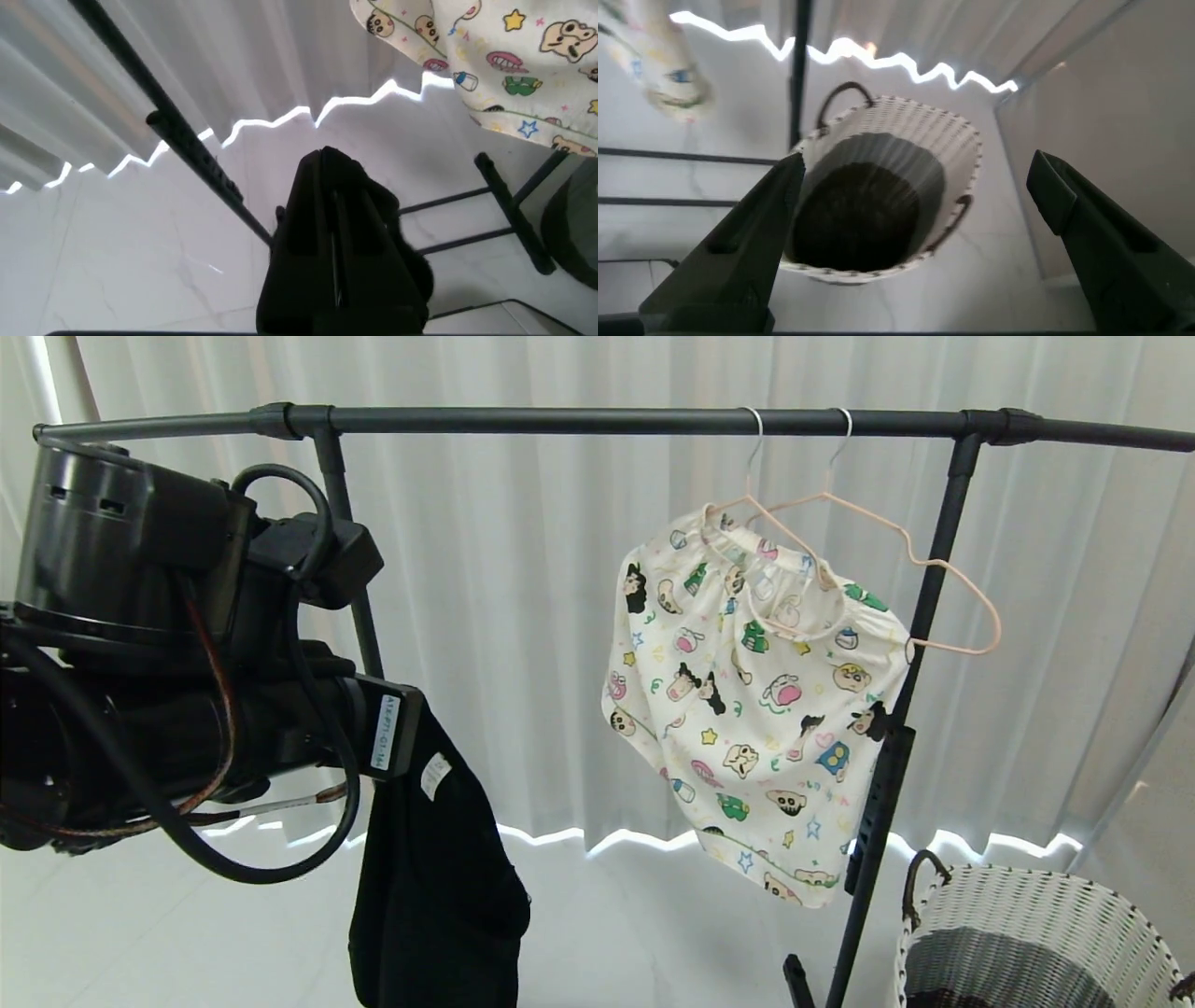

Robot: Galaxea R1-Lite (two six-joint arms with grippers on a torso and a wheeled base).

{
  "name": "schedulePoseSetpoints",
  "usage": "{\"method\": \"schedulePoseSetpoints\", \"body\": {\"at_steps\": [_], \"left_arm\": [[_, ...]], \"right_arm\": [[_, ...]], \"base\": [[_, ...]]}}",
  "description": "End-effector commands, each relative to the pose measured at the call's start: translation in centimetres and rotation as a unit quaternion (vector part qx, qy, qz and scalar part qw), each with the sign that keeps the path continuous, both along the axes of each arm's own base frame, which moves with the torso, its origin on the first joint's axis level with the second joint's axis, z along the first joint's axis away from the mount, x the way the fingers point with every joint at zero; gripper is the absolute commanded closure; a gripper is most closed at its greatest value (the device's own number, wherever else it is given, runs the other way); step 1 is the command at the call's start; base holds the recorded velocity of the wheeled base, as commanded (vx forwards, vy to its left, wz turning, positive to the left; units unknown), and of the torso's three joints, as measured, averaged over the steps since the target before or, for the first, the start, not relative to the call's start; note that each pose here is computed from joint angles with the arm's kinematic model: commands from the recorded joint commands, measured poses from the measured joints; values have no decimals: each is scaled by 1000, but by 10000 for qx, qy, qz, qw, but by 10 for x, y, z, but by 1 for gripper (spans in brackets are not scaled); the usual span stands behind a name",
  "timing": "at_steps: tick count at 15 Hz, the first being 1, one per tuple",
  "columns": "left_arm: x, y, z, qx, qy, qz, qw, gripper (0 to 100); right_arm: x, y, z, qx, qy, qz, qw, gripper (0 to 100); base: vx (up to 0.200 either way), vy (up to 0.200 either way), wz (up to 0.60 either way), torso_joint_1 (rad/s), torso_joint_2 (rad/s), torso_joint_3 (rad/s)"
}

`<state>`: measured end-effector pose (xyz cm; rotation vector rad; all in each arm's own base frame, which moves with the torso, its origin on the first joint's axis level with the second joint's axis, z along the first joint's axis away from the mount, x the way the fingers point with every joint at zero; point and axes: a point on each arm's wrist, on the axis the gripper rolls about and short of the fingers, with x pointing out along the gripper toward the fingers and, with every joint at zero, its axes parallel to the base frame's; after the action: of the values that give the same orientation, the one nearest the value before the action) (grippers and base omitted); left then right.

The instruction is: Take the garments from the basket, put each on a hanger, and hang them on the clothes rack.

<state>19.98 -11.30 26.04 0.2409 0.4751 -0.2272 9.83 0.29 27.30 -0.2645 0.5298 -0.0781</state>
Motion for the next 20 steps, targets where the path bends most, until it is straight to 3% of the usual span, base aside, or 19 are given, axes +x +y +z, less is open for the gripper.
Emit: {"method": "schedulePoseSetpoints", "body": {"at_steps": [1, 8, 14, 20], "left_arm": [[-1, 1, 0, -11, -4, 5, 10000, 100], [-3, 7, -1, 10, 4, 114, 9999, 100], [-16, 16, -9, 147, 29, 300, 9994, 100], [-13, 22, -13, 313, 15, 664, 9973, 100]], "right_arm": [[2, -1, -2, -17, 48, -54, 10000, 0], [14, -1, 0, -141, 48, -44, 9999, 0], [16, 2, 6, 133, -51, 383, 9992, 0], [32, 5, 10, 212, -184, 573, 9980, 0]], "base": [[0, 0, 0, 0, 0, 0], [0, 0, 0, 11, -32, -23], [0, 0, 0, 159, -412, -255], [0, 0, 0, 206, -476, -282]]}}
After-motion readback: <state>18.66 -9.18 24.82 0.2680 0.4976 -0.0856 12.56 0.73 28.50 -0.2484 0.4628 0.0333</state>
